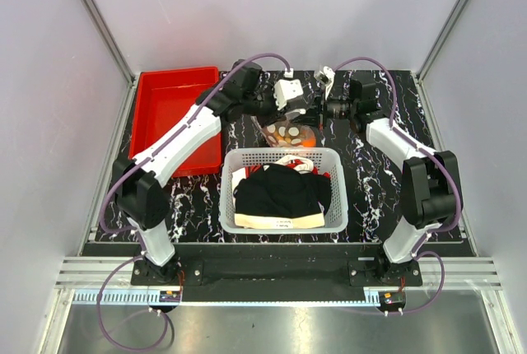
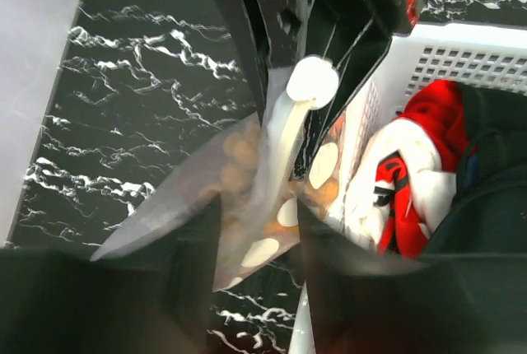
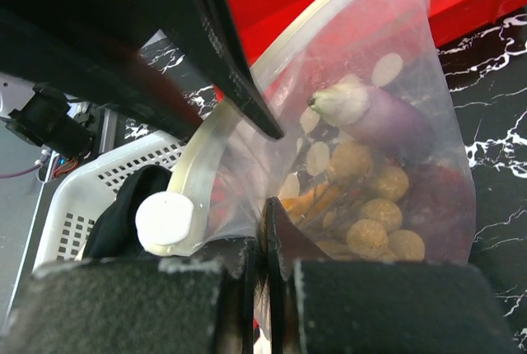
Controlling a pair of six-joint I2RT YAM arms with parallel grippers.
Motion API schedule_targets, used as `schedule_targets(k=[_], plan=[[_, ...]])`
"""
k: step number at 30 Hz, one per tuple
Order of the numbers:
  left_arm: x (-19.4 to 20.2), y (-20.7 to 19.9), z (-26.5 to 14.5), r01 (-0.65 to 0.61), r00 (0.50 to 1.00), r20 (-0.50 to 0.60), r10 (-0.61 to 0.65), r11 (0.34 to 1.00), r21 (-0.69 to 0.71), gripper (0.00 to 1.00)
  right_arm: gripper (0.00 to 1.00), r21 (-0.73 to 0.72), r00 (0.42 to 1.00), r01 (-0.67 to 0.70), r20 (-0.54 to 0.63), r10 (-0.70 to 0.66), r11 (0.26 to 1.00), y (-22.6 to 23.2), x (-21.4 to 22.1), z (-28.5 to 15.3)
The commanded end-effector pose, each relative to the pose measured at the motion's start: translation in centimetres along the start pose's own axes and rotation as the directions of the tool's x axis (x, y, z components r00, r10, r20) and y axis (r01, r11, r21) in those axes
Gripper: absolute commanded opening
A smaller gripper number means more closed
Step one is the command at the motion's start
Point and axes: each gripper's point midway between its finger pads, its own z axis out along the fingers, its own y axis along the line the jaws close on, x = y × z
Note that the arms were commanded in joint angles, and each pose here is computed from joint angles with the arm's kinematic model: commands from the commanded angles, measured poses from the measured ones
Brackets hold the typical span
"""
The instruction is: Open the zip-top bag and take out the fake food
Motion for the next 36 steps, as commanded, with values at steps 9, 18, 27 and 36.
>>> schedule_targets(k=[9,18,27,36], plan=[[-3.0,2.1,-1.1,0.141,0.988,0.07,-0.137,0.988,-0.057,0.0,0.59,0.11,0.999,0.004,0.04,-0.008,0.994,0.9,-2.2,-1.0],[-2.9,0.4,-1.2,0.249,0.964,0.087,-0.25,0.968,0.023,0.0,0.56,0.116,0.995,0.041,0.081,-0.05,0.992,1.5,-3.7,-1.3],[-2.3,-0.1,-2.1,0.266,0.96,0.083,-0.267,0.964,0.027,0.0,0.15,0.096,0.995,0.0,0.103,-0.01,0.995,1.6,-4.0,-1.0],[-2.4,-0.6,-2.6,0.274,0.956,0.091,-0.278,0.96,0.051,0.0,0.0,0.07,0.994,-0.01,0.113,0.002,0.997,1.8,-4.5,-0.8]])
